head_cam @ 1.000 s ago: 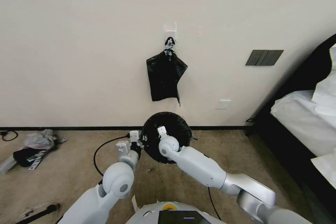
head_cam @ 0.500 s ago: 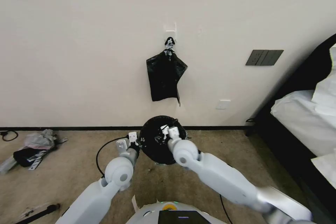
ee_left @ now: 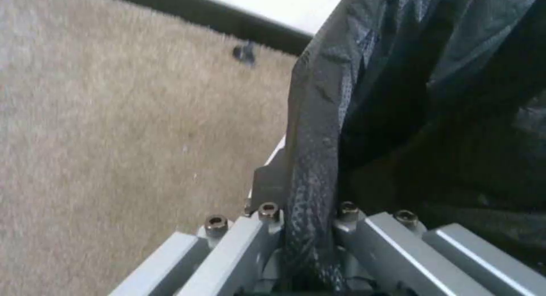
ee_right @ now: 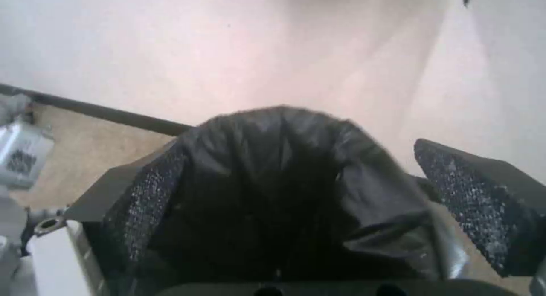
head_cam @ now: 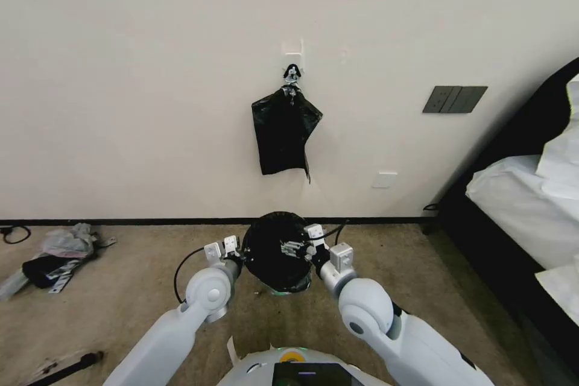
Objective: Place a trash bag onto the trash bin.
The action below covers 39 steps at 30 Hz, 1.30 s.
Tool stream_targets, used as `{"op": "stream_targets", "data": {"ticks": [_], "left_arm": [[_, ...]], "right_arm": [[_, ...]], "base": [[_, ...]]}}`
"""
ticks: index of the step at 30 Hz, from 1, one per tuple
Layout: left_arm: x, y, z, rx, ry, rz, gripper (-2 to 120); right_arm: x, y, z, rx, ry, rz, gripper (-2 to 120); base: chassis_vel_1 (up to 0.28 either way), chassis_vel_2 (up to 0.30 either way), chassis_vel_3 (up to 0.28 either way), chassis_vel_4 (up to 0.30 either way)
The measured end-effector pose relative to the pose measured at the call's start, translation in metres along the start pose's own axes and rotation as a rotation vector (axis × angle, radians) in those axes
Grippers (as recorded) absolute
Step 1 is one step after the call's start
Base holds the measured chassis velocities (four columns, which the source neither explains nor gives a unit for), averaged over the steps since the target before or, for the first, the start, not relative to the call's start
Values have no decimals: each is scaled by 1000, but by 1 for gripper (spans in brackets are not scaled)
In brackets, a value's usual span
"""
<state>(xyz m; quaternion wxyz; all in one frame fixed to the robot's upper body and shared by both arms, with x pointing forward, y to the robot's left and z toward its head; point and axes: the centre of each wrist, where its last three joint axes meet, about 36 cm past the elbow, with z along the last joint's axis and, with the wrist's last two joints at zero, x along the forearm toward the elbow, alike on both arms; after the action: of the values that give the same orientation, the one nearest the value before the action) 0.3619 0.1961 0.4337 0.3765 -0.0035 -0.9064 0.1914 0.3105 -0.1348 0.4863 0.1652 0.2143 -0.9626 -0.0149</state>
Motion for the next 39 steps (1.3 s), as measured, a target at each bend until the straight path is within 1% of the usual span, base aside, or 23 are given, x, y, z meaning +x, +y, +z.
{"op": "stream_targets", "data": {"ticks": [8, 13, 14, 15, 17, 19, 20, 21, 24, 26, 27, 28, 29, 30, 31, 32, 33, 34, 35, 36, 37, 38, 39], "left_arm": [[-10, 1, 6, -6, 41, -2, 1], [-10, 0, 7, -27, 37, 1, 3], [-10, 0, 7, -38, 35, 1, 6], [-10, 0, 7, -49, 32, 1, 14], [-10, 0, 7, -53, 31, 1, 16], [-7, 0, 6, -58, 32, 5, 27], [-7, 0, 6, -59, 32, 6, 30], [-7, 0, 6, -59, 32, 6, 30], [-1, 3, 5, -71, 29, 20, 46], [2, 4, 5, -78, 22, 25, 49], [10, 5, 5, -106, -6, 38, 56], [10, 5, 5, -106, -6, 38, 56], [15, 5, 5, -133, -36, 46, 61], [21, 7, 6, -164, -92, 57, 66], [21, 7, 6, -164, -92, 57, 66], [26, 7, 7, -183, -133, 62, 71], [33, 10, 9, -205, -200, 71, 78], [36, 12, 12, -216, -242, 76, 81], [36, 12, 12, -216, -242, 76, 81], [37, 17, 18, -233, -309, 83, 86], [38, 24, 26, -271, -408, 95, 91], [38, 30, 32, -298, -468, 97, 95], [38, 30, 32, -298, -468, 97, 95]], "right_arm": [[5, 0, 7, -42, 3, 35, 100], [8, -1, 10, -47, 5, 51, 100], [9, -2, 10, -48, 5, 54, 100], [10, -2, 10, -49, 6, 57, 100], [11, -2, 11, -49, 7, 60, 100], [12, -4, 11, -48, 2, 72, 100], [12, -4, 11, -49, -1, 76, 100], [12, -4, 11, -49, -1, 76, 100], [16, -6, 11, -53, -4, 81, 100], [16, -6, 11, -55, -5, 82, 100], [17, -8, 12, -59, -14, 87, 100], [17, -8, 12, -59, -14, 87, 100], [18, -9, 12, -61, -22, 91, 100], [18, -10, 14, -60, -41, 100, 100], [18, -10, 14, -60, -41, 100, 100], [18, -13, 17, -46, -60, 115, 100], [17, -18, 26, -1, -115, 150, 100], [16, -22, 32, 24, -158, 172, 100], [16, -22, 32, 24, -158, 172, 100], [16, -26, 40, 47, -208, 197, 100], [17, -32, 50, 67, -259, 230, 100], [18, -36, 54, 76, -283, 248, 100], [18, -36, 54, 76, -283, 248, 100]], "base": [[0, 0, 0, 0], [0, 0, 0, 0], [0, 0, 0, 0], [0, 0, 0, 0], [0, 0, 0, 0], [0, 0, 0, 0], [0, 0, 0, 0], [0, 0, 0, 0], [0, 0, 0, 0], [0, 0, 0, 0], [0, 0, 0, 0], [0, 0, 0, 0], [0, 0, 0, 0], [0, 0, 0, 0], [0, 0, 0, 0], [0, 0, 0, 0], [0, 0, 0, 0], [0, 0, 0, 0], [0, 0, 0, 0], [0, 0, 0, 0], [0, 0, 0, 0], [0, 0, 0, 0], [0, 0, 0, 0]]}}
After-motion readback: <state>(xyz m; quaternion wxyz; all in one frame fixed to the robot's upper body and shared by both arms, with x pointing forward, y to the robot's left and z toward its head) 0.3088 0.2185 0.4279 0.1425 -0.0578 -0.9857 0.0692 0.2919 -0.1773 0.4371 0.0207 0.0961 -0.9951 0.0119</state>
